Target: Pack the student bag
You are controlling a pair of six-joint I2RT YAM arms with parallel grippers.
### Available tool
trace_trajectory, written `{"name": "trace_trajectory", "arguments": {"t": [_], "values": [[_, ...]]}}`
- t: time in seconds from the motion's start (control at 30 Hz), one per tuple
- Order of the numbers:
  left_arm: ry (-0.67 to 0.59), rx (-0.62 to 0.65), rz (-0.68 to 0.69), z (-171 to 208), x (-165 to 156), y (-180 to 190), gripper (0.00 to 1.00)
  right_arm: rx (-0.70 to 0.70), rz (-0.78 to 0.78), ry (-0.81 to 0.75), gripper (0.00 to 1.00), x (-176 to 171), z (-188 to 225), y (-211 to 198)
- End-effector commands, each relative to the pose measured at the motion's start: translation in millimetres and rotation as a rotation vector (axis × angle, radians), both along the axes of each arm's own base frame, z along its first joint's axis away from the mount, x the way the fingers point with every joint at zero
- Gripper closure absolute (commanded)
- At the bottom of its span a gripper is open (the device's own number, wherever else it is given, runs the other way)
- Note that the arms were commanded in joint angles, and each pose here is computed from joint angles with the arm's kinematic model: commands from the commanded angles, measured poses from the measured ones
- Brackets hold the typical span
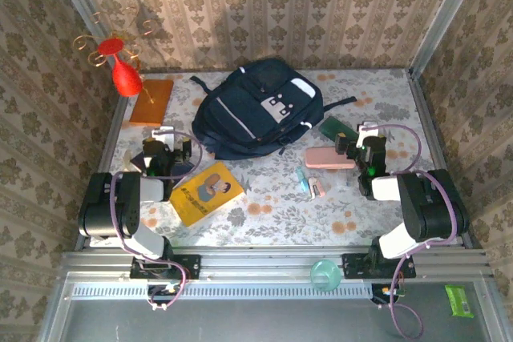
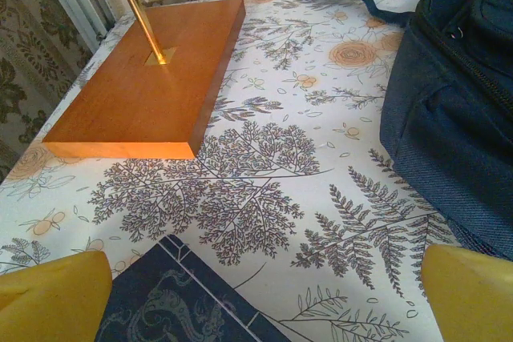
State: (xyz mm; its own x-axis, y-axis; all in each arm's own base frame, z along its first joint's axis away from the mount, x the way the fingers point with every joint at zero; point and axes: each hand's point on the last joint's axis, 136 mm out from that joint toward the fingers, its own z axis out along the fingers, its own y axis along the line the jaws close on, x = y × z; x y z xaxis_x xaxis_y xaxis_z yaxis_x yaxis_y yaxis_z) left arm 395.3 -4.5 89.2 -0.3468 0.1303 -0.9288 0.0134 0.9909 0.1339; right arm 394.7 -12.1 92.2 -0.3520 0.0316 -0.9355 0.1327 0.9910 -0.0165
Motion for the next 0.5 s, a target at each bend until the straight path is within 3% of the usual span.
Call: {"name": "trace_trajectory", "arguments": {"t": [0.0,0.47], "values": [[-0.018,-0.016,0.017,7.1,4.4,3.4,0.0,-0.001,0.006,-0.016,0.0,3.7,6.2,-0.5],[-0.009,-0.029,0.008,5.8,4.8,3.8,0.0,0.0,0.006,-0.016,0.0,3.8,6.3,-0.4]]}}
